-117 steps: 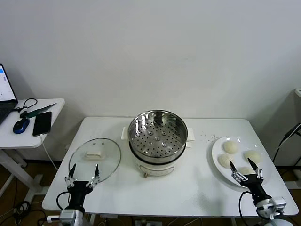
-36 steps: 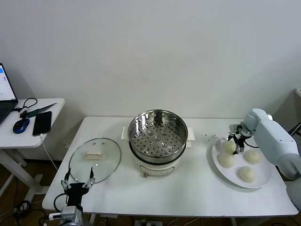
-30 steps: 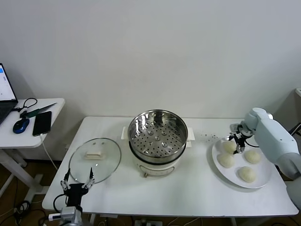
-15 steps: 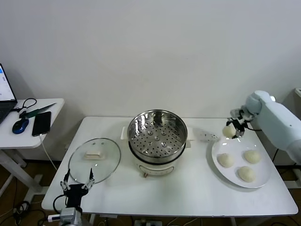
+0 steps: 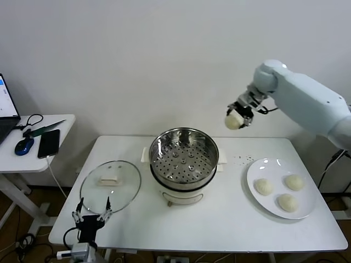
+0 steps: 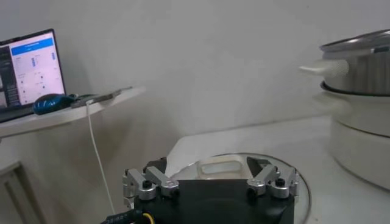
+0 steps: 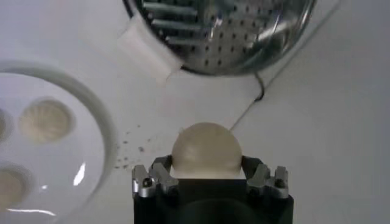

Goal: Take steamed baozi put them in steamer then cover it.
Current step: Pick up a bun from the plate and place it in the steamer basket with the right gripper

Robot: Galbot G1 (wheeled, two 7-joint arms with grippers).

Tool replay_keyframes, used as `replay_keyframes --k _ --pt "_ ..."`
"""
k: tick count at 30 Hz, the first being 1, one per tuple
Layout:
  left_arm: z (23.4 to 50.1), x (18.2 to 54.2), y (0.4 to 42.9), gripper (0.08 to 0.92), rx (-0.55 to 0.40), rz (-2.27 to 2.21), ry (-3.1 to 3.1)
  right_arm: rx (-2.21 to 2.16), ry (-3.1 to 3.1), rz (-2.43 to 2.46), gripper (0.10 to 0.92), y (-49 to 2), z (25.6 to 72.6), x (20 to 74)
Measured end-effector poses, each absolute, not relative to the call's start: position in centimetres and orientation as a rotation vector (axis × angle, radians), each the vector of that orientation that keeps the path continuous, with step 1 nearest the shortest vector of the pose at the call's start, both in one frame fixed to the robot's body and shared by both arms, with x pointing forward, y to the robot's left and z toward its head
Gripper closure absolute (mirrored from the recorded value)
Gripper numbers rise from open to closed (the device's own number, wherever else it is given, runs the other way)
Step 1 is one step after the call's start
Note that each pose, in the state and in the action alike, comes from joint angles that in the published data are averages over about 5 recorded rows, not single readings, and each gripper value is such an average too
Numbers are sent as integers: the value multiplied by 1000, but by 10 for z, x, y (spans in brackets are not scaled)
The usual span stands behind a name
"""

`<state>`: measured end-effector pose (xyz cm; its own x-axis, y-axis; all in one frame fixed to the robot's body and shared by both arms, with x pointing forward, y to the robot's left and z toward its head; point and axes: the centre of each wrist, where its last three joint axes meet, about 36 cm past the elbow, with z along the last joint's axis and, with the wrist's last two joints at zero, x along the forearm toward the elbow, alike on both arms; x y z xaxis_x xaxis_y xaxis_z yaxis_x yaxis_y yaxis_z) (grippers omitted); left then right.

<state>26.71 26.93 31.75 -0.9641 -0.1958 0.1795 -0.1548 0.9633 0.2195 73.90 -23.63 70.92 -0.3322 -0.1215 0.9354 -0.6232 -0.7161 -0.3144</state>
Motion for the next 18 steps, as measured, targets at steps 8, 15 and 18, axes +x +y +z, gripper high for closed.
replay_keyframes --k 8,15,18 --pt "320 262 271 177 255 -309 -2909 1701 -626 2361 284 -134 703 724" --pt "322 259 273 177 253 -318 -2908 1758 -357 2497 284 -76 670 711" --pt "322 258 273 177 253 -320 -2907 1766 -260 2535 284 -61 655 706"
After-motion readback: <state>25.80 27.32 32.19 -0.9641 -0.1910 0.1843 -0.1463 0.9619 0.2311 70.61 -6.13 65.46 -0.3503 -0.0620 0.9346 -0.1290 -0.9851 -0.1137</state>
